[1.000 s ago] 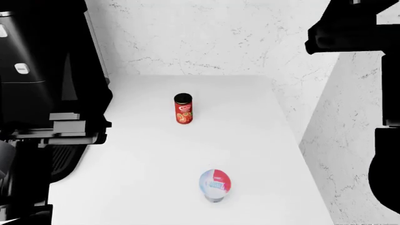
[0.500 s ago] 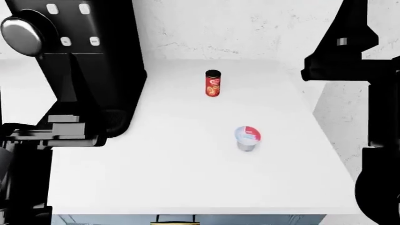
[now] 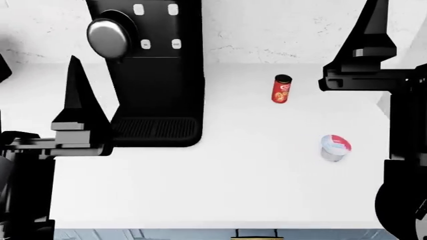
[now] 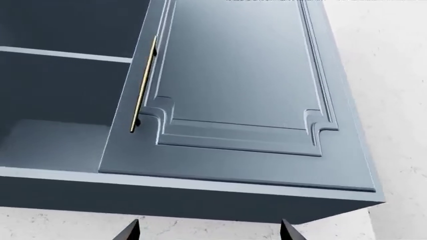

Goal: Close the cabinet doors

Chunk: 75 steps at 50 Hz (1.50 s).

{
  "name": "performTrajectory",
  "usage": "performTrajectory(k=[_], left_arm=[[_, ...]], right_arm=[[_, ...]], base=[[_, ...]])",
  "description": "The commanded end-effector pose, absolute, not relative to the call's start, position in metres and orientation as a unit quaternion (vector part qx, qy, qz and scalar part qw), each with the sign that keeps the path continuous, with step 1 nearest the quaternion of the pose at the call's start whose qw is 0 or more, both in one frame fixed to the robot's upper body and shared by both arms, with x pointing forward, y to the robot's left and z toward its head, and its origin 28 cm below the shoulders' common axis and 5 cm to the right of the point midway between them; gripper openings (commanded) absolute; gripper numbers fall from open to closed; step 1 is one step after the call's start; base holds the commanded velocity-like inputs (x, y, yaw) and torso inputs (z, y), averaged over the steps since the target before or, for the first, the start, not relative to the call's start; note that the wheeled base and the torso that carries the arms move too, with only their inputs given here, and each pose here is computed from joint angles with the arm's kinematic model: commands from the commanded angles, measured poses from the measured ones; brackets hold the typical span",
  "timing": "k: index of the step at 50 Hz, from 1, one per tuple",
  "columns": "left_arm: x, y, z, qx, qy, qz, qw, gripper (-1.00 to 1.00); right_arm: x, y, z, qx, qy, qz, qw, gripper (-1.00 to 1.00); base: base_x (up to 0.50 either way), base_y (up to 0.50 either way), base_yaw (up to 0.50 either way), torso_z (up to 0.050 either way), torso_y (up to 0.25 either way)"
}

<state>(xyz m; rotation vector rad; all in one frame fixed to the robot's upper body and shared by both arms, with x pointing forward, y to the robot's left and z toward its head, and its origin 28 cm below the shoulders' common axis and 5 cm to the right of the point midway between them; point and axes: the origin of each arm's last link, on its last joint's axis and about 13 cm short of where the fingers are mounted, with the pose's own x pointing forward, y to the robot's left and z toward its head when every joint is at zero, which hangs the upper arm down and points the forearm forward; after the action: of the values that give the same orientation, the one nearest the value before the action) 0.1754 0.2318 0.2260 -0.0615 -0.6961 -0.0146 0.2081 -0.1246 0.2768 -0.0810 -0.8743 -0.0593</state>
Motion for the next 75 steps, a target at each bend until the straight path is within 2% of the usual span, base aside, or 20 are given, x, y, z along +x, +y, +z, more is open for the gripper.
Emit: performTrajectory(k=[1, 32, 59, 61, 75], left_arm=[[0.1753, 0.2326, 0.2265, -0.031, -0.341, -0.006, 0.939, 1.00], [0.1740, 0.2326, 0.2270, -0.030, -0.344, -0.006, 0.939, 1.00], [0.1749, 0.2330, 0.2267, -0.029, -0.343, -0.005, 0.939, 1.00], [0.1746, 0.2331, 0.2268, -0.030, -0.343, -0.005, 0.939, 1.00], [0.1747, 0.2329, 0.2267, -0.029, -0.344, -0.005, 0.939, 1.00]], right_arm=[[0.2088, -0.1250, 0.2763, -0.038, -0.425, -0.030, 0.904, 1.00], [0.2090, -0.1250, 0.2752, -0.041, -0.432, -0.026, 0.900, 1.00], [0.2090, -0.1260, 0.2742, -0.034, -0.429, -0.016, 0.902, 1.00], [0.2103, -0.1262, 0.2744, -0.004, -0.410, -0.012, 0.912, 1.00], [0.2114, -0.1278, 0.2751, 0.000, -0.408, -0.021, 0.913, 1.00]], base=[[0.00, 0.50, 0.00, 0.000, 0.000], [0.02, 0.50, 0.00, 0.000, 0.000], [0.33, 0.47, 0.00, 0.000, 0.000], [0.35, 0.46, 0.00, 0.000, 0.000], [0.08, 0.03, 0.00, 0.000, 0.000]])
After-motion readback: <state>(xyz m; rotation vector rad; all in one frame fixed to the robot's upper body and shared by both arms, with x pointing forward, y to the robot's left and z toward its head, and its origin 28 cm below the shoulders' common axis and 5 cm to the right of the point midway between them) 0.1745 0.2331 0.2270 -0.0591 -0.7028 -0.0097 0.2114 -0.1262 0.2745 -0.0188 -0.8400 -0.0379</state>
